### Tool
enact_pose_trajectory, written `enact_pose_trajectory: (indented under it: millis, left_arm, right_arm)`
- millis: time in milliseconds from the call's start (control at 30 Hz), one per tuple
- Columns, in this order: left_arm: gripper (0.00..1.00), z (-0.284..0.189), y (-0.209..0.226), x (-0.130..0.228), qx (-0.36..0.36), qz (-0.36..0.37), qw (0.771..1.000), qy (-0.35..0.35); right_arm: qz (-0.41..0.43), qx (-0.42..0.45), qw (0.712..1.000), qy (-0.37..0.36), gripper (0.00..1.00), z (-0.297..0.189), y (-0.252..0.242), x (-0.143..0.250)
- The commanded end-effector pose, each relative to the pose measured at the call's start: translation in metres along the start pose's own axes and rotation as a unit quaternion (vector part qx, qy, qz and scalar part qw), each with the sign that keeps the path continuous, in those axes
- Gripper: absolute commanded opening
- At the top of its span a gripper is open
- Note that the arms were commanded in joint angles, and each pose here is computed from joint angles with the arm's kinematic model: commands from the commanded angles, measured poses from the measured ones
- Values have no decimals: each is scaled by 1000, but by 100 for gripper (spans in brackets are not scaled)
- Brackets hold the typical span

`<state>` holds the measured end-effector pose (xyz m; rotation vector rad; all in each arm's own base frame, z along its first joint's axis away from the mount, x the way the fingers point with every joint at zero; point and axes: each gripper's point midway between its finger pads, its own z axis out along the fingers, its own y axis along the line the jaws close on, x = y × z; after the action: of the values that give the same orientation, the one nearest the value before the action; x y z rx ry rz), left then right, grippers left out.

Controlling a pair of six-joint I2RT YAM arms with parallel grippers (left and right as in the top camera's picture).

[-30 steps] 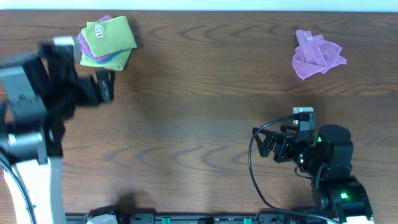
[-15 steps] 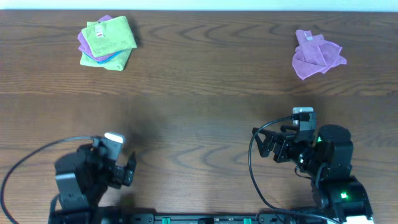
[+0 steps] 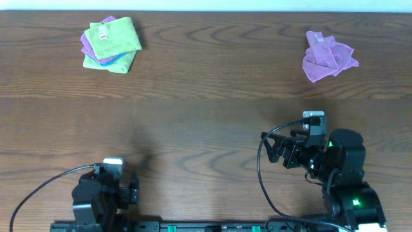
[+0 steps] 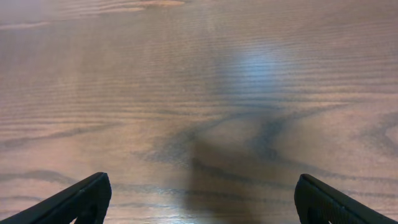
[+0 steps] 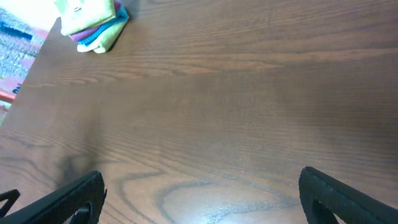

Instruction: Fold the cloth

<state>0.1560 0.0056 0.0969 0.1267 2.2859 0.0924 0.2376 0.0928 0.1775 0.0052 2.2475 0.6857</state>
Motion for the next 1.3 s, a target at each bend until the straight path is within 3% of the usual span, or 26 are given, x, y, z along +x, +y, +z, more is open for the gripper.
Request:
enact_pose_trajectory:
  millis: [0,233,867,1033,1267]
  left_arm:
    - [95,6,3,9,-13,-38,999,6]
    - [95,14,10,23,-41,-89,995,22]
    - [95,15,13,23,-49,-88,995,22]
    - [95,15,13,23,-49,-88,995,22]
    - [96,15,13,23,-49,-88,995,22]
  right_arm:
    - [8,-1,1000,-4,99,-1,0,-1]
    - [8,-1,1000,-4,99,-1,0,-1]
    - [12,2,1000,5,99,-1,-2,3]
    - [7,76,997,6,99,-7,-28,11]
    - [-106,145,983,-31,99,-14,-64,43]
